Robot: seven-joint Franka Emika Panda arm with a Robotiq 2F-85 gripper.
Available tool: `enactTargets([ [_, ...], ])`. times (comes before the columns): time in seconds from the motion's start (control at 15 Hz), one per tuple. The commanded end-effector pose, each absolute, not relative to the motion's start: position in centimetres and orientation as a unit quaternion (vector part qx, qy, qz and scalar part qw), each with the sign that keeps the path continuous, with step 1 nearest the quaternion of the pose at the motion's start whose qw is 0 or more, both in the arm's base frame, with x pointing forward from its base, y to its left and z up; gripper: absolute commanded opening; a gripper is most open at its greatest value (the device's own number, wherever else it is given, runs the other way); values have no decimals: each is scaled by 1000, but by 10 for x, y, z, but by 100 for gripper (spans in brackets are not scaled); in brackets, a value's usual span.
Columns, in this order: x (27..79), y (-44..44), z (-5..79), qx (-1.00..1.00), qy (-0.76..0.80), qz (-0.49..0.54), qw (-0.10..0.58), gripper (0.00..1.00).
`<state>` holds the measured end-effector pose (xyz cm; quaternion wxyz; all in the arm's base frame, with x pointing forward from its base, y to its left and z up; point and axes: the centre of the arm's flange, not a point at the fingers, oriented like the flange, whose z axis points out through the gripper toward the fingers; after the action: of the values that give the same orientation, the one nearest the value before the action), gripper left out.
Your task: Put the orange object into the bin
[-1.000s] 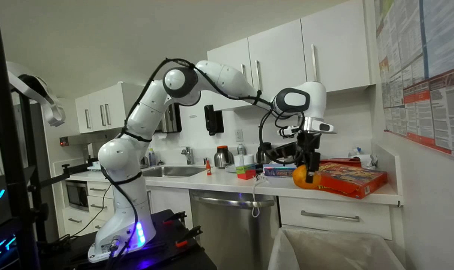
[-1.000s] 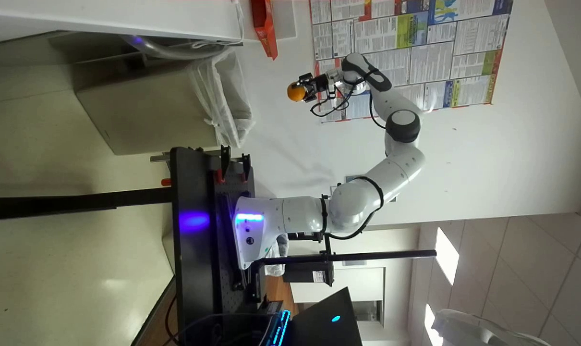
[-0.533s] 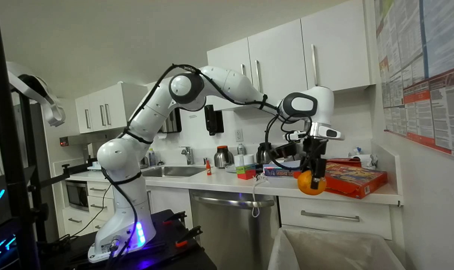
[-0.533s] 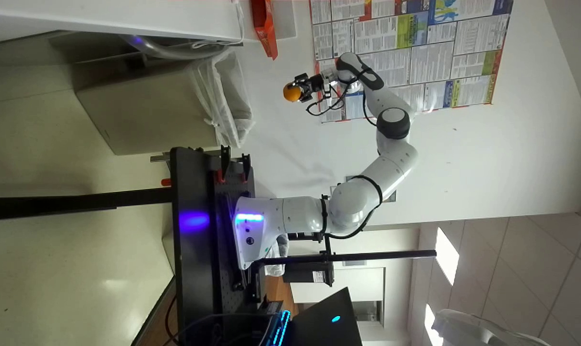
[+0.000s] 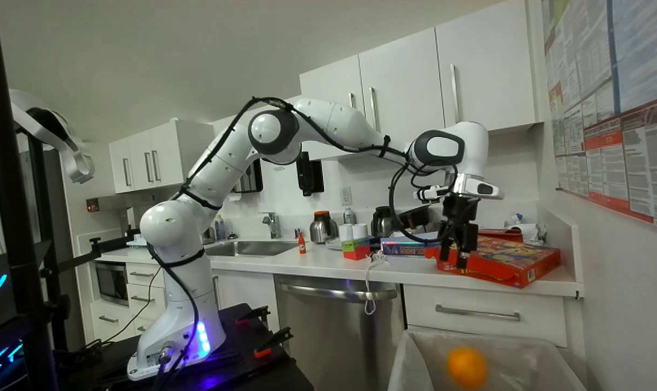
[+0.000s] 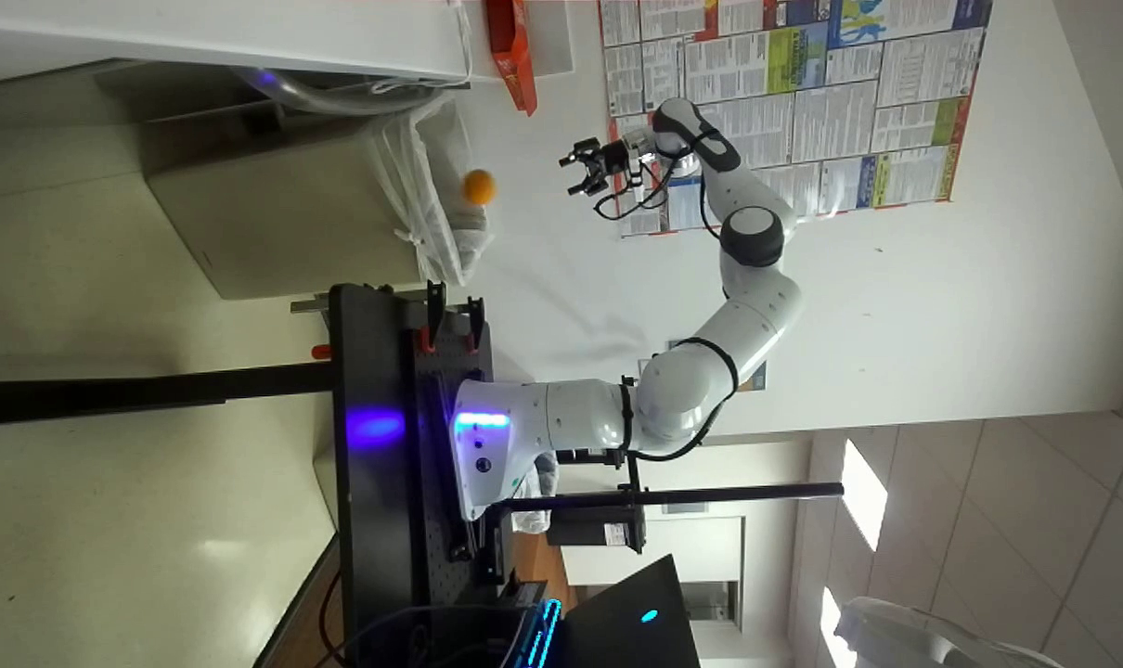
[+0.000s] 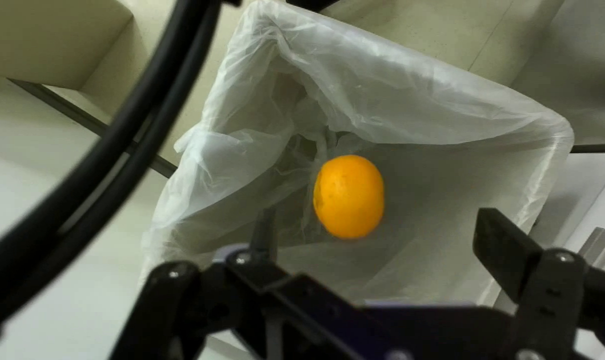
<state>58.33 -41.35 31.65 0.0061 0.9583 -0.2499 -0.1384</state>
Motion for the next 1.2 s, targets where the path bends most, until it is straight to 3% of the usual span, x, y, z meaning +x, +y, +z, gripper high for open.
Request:
enactTargets([
  [0.0,595,-420,350,961,-244,-132,-2,100],
  [0.47,595,-406,375,967,-227,-113,4,100],
  [1.13,582,-286,510,999,-10,-44,7,100],
])
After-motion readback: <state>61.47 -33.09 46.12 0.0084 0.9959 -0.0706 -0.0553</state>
